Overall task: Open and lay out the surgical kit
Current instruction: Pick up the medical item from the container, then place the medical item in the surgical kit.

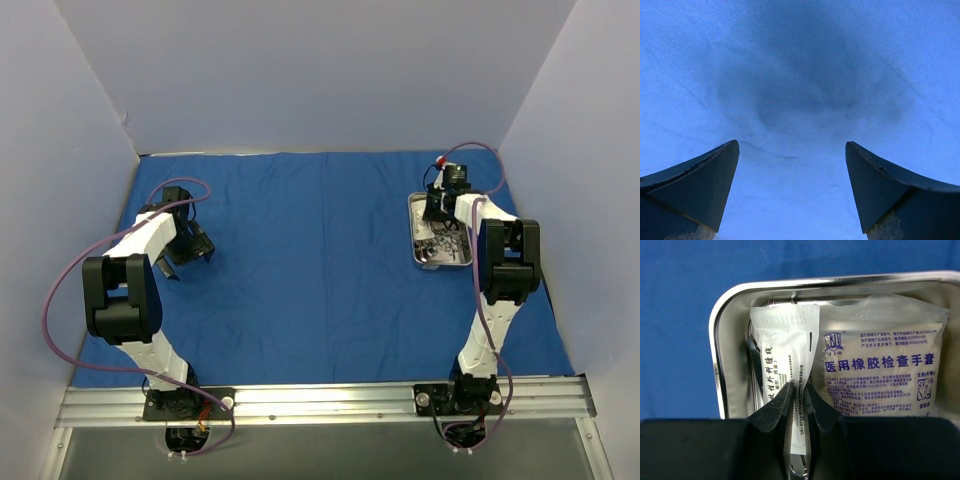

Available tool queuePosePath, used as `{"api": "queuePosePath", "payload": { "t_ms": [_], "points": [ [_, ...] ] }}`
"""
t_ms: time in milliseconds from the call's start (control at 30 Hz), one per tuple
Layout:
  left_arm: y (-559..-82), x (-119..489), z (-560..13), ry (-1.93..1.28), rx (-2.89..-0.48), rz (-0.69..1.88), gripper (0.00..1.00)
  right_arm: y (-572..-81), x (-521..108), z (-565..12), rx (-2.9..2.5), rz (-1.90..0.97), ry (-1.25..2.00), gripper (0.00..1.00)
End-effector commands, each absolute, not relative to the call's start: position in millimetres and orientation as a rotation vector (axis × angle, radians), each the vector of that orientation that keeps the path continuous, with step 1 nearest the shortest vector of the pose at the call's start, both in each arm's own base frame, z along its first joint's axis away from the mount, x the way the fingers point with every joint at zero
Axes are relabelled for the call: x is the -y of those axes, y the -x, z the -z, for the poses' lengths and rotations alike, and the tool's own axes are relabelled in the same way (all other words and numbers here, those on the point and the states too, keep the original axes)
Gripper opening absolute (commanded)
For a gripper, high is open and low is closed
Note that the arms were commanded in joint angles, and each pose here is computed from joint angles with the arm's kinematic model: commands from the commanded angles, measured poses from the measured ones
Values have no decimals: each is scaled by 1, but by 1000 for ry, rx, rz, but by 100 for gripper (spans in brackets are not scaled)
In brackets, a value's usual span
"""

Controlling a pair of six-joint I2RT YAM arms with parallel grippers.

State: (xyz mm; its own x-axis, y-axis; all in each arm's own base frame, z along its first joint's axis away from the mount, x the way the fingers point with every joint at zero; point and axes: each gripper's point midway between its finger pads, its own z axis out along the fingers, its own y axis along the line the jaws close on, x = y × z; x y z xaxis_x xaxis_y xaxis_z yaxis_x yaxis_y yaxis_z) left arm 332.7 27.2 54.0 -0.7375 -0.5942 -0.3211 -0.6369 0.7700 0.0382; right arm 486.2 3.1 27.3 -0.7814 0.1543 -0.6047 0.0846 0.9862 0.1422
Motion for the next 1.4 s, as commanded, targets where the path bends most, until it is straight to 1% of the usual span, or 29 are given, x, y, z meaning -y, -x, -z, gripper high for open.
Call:
{"api": "queuePosePath", "payload": {
  "t_ms": [0, 33, 67, 133, 167, 567, 733, 967, 1000, 1067, 1100, 1167, 1300, 1367],
  "points": [
    [-344, -26, -70, 935, -2616, -173, 97, -488, 4, -49, -2455, -97, -154, 8],
    [-344, -26, -70, 935, -2616, -171, 97, -490, 5, -56, -2443, -94, -154, 8],
    [-344, -26, -70, 935, -2616, -171, 97, -489, 4, -59, -2443, -92, -151, 4],
    [-344, -25, -69, 934, -2618, -172, 97, -489, 5, -66, -2432, -85, -149, 2],
    [-344, -25, -69, 932, -2619, -173, 97, -488, 5, -68, -2430, -80, -151, 0],
    [-345, -20, -70, 923, -2619, -168, 97, -494, 0, -134, -2328, -42, -136, 0],
    [-346, -20, -72, 922, -2614, -167, 97, -508, -50, -156, -2263, -161, -62, 0],
    [-343, -20, -72, 919, -2618, -170, 97, -537, -123, -149, -2207, -389, -29, 0],
    [-342, -20, -72, 917, -2620, -171, 97, -538, -133, -137, -2228, -408, -22, 0],
    [-342, -20, -73, 915, -2617, -168, 97, -548, -148, -137, -2192, -473, -17, 0],
    [-342, -20, -74, 912, -2616, -167, 97, -551, -156, -126, -2206, -491, -12, 0],
    [-342, -20, -76, 909, -2612, -165, 97, -555, -168, -118, -2205, -539, -9, 0],
    [-341, -20, -78, 899, -2610, -164, 97, -559, -180, -84, -2245, -571, -15, 0],
    [-342, -20, -78, 896, -2607, -158, 97, -563, -182, -80, -2234, -582, -19, 0]
  ]
}}
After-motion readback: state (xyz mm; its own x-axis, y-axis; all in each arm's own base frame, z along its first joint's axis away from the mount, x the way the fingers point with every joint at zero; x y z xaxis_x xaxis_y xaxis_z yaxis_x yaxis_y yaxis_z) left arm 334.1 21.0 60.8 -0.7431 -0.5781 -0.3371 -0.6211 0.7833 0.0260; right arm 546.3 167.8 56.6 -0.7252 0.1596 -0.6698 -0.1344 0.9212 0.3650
